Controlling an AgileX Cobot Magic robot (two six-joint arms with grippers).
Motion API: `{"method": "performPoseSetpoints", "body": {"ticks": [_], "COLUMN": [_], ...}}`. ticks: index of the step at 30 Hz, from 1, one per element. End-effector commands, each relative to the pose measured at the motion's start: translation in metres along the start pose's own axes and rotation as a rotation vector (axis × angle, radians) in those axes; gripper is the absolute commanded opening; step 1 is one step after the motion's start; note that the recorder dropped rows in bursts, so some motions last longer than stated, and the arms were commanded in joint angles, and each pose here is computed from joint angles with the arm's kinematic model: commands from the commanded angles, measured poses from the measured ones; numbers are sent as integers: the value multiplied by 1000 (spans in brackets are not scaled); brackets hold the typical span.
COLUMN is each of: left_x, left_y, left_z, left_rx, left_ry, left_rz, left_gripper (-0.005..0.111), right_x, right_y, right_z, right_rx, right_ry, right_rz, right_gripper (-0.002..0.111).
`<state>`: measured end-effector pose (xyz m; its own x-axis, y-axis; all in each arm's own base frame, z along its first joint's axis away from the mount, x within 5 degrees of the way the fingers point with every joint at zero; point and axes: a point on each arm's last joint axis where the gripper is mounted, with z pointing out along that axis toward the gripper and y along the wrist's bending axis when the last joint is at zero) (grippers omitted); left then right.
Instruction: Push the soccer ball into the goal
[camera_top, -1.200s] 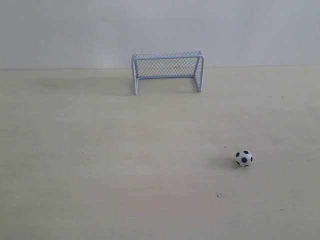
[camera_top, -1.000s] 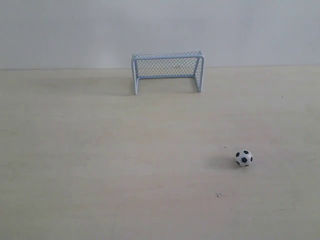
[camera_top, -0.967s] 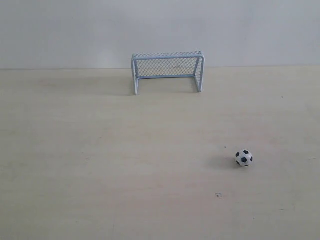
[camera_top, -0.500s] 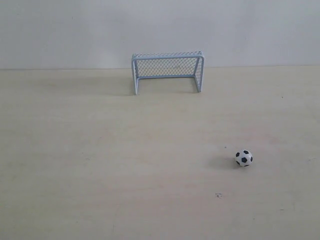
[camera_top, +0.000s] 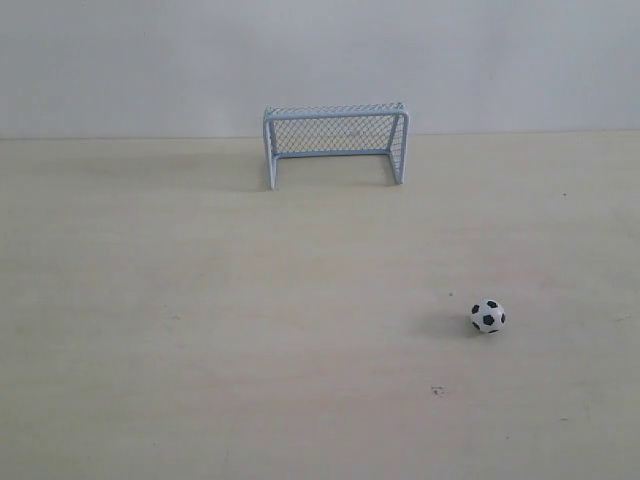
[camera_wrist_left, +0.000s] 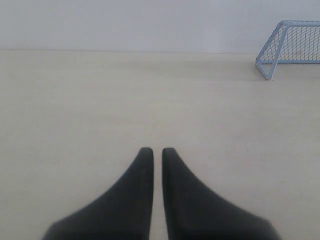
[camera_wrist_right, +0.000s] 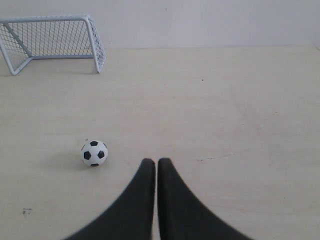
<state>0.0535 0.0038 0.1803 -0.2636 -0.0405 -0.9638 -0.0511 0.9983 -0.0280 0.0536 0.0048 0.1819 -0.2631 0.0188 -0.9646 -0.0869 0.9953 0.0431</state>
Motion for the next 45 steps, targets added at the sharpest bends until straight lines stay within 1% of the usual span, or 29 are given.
{"method": "performPoseSetpoints", "body": {"ticks": [1, 16, 26, 31, 35, 45], "left_x": [-2, -2, -2, -2, -2, -2], "left_y": [0, 0, 0, 0, 0, 0], "left_z": [-1, -1, -1, -1, -1, -1], "left_rx": [1, 1, 1, 1, 1, 1], "left_ry": [-19, -19, -19, -19, -19, -19], "left_rz": [-12, -12, -12, -12, -12, -12], "left_gripper": [6, 6, 6, 6, 6, 6], "right_x": [-1, -1, -61, -79, -89, -95], "right_y": [0, 0, 4, 5, 5, 5], "right_z": [0, -1, -28, -39, -46, -49], "right_rx": [2, -3, -28, -32, -35, -39], "right_ry": [-17, -11, -201, -270, -306, -359], "right_rz": [-5, 12, 44, 44, 44, 47], "right_gripper": [0, 0, 0, 0, 0, 0]}}
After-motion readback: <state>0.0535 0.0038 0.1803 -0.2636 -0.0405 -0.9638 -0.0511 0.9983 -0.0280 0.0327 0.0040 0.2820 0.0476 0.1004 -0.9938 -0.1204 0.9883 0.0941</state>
